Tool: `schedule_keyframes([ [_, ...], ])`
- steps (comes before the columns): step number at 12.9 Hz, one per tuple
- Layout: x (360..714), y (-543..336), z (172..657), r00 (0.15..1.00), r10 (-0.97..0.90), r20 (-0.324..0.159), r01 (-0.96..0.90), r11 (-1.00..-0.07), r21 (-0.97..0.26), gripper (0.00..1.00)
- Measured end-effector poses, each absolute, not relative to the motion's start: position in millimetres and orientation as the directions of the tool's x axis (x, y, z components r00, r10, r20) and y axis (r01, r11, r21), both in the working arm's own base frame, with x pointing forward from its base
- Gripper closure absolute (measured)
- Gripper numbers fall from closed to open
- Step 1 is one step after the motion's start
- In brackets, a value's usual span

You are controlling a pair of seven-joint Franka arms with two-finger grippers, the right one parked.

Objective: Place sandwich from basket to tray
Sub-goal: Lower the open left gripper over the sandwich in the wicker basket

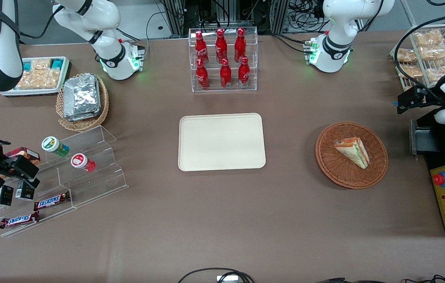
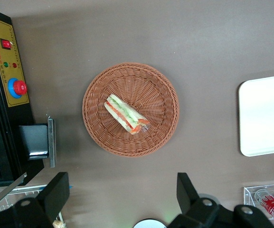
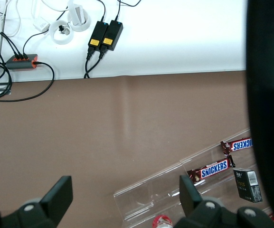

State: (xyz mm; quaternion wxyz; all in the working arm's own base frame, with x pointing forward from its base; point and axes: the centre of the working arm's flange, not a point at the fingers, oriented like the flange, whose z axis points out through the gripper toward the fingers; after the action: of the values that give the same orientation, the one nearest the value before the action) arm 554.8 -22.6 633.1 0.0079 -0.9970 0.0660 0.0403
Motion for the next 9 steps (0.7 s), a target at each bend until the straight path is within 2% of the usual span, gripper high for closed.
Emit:
schedule_keyframes([
  [6,558,-12,624,0.991,-0.099,-0.096,-0.100,-0.995,-0.014,0.00],
  [9,572,-8,574,0.995,0.007,-0.099,0.005,-1.000,-0.023,0.00],
])
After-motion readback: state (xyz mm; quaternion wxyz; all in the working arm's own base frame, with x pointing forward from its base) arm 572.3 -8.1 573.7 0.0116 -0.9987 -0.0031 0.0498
